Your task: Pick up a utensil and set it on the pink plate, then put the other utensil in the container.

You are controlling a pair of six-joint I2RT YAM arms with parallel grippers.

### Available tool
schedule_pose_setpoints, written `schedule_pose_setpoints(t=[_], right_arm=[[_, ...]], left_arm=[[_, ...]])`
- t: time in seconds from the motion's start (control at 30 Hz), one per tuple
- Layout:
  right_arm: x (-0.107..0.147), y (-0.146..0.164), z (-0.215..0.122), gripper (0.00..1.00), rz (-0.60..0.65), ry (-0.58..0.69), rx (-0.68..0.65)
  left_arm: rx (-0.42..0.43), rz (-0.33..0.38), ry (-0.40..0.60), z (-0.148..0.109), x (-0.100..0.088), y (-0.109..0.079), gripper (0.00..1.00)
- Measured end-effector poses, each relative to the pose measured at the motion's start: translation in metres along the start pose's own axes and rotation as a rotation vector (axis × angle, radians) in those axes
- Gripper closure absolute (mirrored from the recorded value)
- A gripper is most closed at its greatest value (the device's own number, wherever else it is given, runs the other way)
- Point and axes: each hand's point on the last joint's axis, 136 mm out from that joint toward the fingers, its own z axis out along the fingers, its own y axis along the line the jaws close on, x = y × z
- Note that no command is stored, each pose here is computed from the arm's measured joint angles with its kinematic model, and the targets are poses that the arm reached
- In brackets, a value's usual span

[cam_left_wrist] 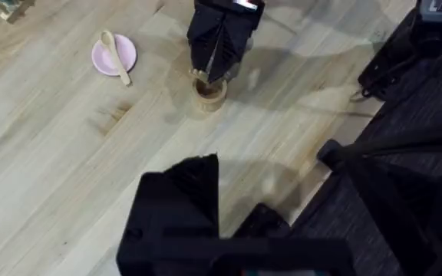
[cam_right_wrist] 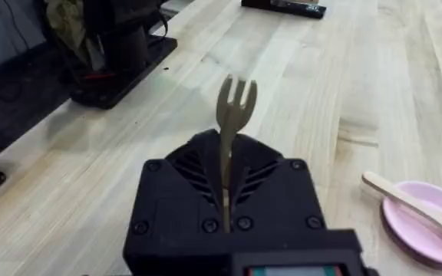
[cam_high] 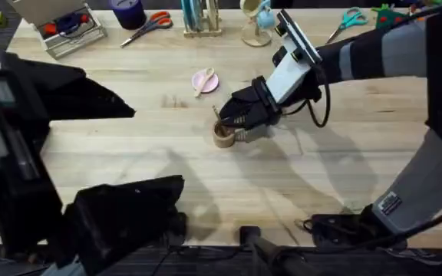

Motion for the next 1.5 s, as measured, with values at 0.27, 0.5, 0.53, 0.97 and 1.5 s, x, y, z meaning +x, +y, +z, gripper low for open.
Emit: schedule_pose_setpoints(t=[0.27, 0.5, 0.53, 0.97, 1.5], right_arm=[[0.0003, -0.0001, 0.0, 0.944, -0.003, 0.002, 0.0], [0.0005, -0.0002, 0.0, 0.874, -0.006, 0.002, 0.0], [0.0005, -0.0002, 0.0, 0.864, -0.007, 0.002, 0.0], [0.0006, -0.0003, 0.0, 0.759, -0.009, 0.003, 0.0], [0.0005, -0.0014, -0.0013, 0.149, -0.001, 0.002, 0.005]], left_arm=[[0.0, 0.0, 0.0, 0.0001, 0.0, 0.0, 0.007], [0.0, 0.0, 0.0, 0.0001, -0.0001, 0.0001, 0.007], [0.0, 0.0, 0.0, 0.0, 0.0, 0.0, 0.007], [0.0, 0.0, 0.0, 0.0, 0.0, 0.0, 0.007], [0.0, 0.0, 0.0, 0.0, 0.0, 0.0, 0.008]])
